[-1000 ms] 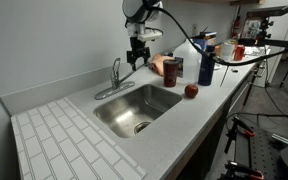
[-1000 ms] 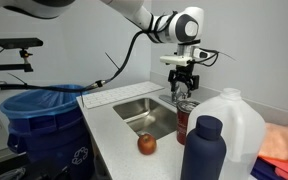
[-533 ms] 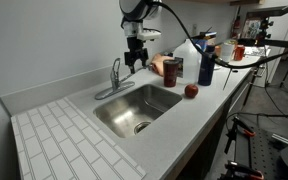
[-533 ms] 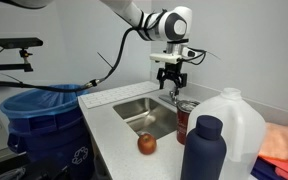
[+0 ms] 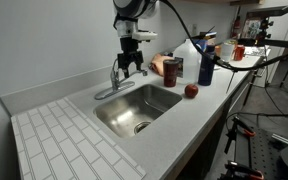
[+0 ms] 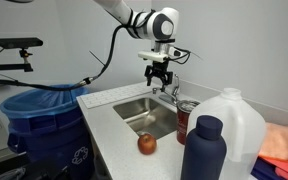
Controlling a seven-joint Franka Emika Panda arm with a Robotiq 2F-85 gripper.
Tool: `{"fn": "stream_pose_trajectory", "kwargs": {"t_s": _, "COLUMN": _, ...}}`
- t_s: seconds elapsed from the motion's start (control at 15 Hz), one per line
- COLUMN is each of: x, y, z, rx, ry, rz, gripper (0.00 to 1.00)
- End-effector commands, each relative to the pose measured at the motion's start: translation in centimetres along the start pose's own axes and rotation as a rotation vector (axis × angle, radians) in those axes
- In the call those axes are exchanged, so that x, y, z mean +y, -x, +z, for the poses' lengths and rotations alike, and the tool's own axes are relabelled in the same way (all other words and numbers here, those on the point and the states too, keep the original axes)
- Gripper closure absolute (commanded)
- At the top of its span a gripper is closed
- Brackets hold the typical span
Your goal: Move the faucet to the center of the sink
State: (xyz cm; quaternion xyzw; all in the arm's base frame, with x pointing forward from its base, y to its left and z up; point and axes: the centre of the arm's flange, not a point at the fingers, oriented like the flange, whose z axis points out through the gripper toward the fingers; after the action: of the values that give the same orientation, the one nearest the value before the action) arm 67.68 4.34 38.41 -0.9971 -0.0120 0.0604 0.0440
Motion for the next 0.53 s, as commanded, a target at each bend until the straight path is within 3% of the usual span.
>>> {"fn": "stream_pose_trajectory", "kwargs": {"t_s": 0.0, "x": -2.31, "y": 0.90, "z": -0.71, "rx": 0.011, "ry": -0.045, "rz": -0.053, "gripper": 0.00}}
{"fn": "stream_pose_trajectory", "kwargs": {"t_s": 0.47, "x": -3.18, "y": 1.62, "z": -0.10, "rx": 0.024, "ry": -0.073, "rz": -0.049, "gripper": 0.00}}
